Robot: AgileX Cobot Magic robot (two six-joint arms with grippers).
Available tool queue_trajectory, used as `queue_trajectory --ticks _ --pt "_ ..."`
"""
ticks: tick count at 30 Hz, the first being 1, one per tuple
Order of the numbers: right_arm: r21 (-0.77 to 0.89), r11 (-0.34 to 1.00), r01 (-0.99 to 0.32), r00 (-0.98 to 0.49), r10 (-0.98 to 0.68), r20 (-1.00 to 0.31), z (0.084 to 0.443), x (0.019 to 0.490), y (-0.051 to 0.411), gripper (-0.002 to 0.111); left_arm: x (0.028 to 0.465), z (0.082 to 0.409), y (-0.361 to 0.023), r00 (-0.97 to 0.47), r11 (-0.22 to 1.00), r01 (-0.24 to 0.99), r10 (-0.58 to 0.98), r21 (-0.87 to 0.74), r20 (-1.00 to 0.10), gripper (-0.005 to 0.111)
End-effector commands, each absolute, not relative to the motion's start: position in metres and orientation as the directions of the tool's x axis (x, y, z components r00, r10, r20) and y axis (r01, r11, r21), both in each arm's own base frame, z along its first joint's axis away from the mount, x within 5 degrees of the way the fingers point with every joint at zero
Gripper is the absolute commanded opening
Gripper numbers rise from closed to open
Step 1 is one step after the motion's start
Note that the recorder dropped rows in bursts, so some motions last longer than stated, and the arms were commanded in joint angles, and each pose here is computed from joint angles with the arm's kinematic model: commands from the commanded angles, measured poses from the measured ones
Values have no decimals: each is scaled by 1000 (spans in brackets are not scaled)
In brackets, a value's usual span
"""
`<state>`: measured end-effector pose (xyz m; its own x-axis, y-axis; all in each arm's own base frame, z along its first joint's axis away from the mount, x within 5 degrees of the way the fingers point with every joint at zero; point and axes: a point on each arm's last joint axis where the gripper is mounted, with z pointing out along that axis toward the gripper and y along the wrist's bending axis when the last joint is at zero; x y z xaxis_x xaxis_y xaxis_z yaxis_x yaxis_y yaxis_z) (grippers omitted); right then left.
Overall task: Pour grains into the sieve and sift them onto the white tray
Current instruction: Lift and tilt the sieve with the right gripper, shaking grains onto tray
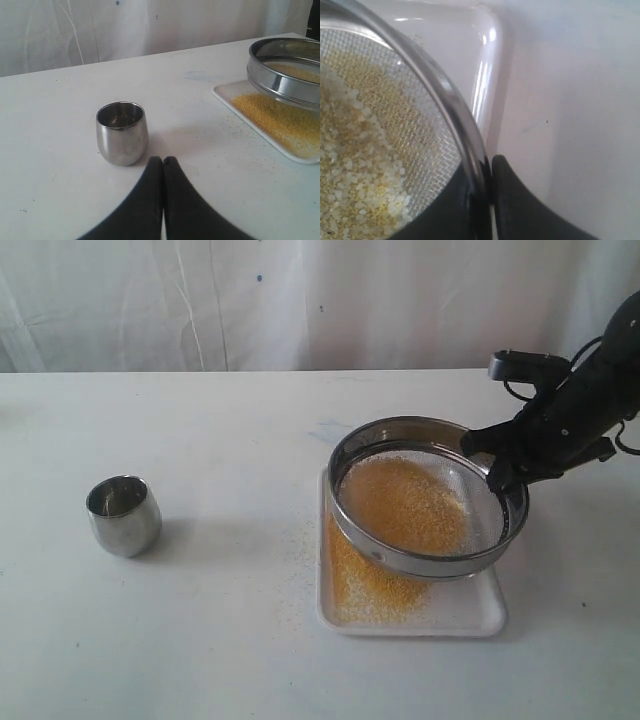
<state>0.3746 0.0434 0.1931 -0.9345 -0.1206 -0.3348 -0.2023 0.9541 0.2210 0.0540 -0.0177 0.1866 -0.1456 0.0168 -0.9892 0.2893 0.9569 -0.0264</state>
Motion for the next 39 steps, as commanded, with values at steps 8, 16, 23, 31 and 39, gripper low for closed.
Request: queue_trajectory --ticks 8,16,23,31,39 --pt "277 919 -281 -909 -163 -384 204 366 60 0 54 186 -18 -145 956 292 10 -33 -989 0" --pt "247 939 -238 -933 -150 -327 200 359 51 0 54 186 -18 -145 956 292 10 -33 -989 0" --pt "210 949 -237 -914 -144 -380 221 375 46 0 54 186 -18 -145 956 292 10 -33 -989 0" --pt "218 939 -267 -901 -162 -403 203 375 55 0 54 186 -18 -145 956 292 10 -33 -989 0" --pt "300 929 -218 -960 -148 -239 208 360 57 0 54 186 -18 -145 956 292 10 -33 -989 0"
